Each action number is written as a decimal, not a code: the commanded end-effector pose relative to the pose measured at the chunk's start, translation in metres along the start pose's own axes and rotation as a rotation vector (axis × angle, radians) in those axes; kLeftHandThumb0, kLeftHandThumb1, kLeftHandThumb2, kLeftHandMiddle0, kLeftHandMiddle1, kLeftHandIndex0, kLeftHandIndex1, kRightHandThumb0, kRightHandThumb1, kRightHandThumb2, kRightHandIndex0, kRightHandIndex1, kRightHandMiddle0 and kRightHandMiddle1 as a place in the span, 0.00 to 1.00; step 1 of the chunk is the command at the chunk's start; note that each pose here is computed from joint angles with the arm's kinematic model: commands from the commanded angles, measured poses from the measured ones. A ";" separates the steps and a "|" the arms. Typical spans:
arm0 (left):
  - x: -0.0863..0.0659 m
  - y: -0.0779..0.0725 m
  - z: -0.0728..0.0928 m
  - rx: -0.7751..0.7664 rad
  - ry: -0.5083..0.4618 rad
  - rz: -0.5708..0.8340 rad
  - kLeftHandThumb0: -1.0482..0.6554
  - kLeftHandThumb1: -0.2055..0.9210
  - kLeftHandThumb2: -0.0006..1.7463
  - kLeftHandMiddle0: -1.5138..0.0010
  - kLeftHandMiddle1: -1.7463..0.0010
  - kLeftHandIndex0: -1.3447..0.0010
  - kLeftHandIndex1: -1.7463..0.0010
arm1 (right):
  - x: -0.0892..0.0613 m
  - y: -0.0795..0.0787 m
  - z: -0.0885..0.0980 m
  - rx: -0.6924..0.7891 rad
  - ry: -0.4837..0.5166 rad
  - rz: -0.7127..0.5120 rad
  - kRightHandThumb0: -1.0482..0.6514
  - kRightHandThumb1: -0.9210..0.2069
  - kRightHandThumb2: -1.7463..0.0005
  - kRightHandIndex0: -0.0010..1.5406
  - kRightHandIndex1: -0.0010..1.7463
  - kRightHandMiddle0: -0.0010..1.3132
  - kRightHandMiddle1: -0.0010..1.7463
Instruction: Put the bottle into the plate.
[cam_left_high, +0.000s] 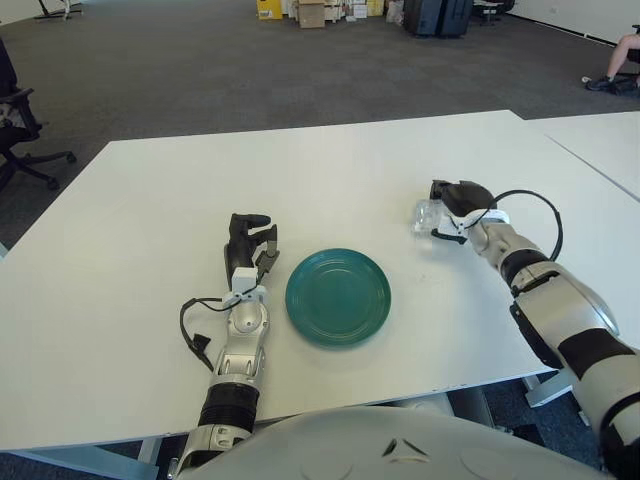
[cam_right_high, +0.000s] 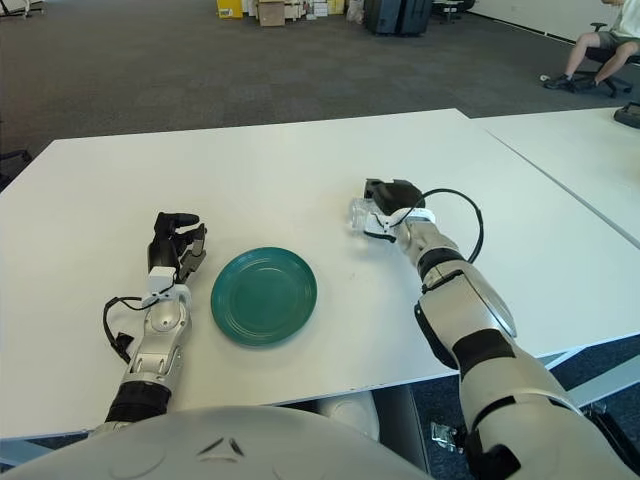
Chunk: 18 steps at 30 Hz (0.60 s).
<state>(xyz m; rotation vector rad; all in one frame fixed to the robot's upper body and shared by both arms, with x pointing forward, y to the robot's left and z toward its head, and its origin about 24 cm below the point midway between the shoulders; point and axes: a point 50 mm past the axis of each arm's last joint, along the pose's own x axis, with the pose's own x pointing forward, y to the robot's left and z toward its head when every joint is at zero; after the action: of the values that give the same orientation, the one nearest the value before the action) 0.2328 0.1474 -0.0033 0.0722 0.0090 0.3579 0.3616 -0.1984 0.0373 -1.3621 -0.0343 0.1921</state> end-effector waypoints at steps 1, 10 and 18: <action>0.006 -0.002 0.006 -0.018 -0.030 0.001 0.41 1.00 0.24 0.60 0.48 0.77 0.06 | 0.021 -0.059 0.017 0.035 -0.102 -0.190 0.92 0.65 0.15 0.46 1.00 0.76 1.00; 0.009 -0.004 0.006 -0.019 -0.038 -0.010 0.41 1.00 0.24 0.60 0.48 0.78 0.06 | 0.027 -0.100 0.038 0.077 -0.261 -0.358 0.93 0.67 0.14 0.48 1.00 0.78 1.00; 0.011 -0.006 0.008 -0.021 -0.049 -0.012 0.41 1.00 0.25 0.60 0.48 0.78 0.06 | 0.024 -0.129 0.060 0.090 -0.412 -0.523 0.93 0.67 0.14 0.48 1.00 0.78 1.00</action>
<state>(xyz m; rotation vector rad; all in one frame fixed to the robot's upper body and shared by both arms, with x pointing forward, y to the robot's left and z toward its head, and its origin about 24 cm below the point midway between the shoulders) 0.2392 0.1449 -0.0021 0.0625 -0.0106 0.3452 0.3915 -0.1674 0.1497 -1.1994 -0.5910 0.0781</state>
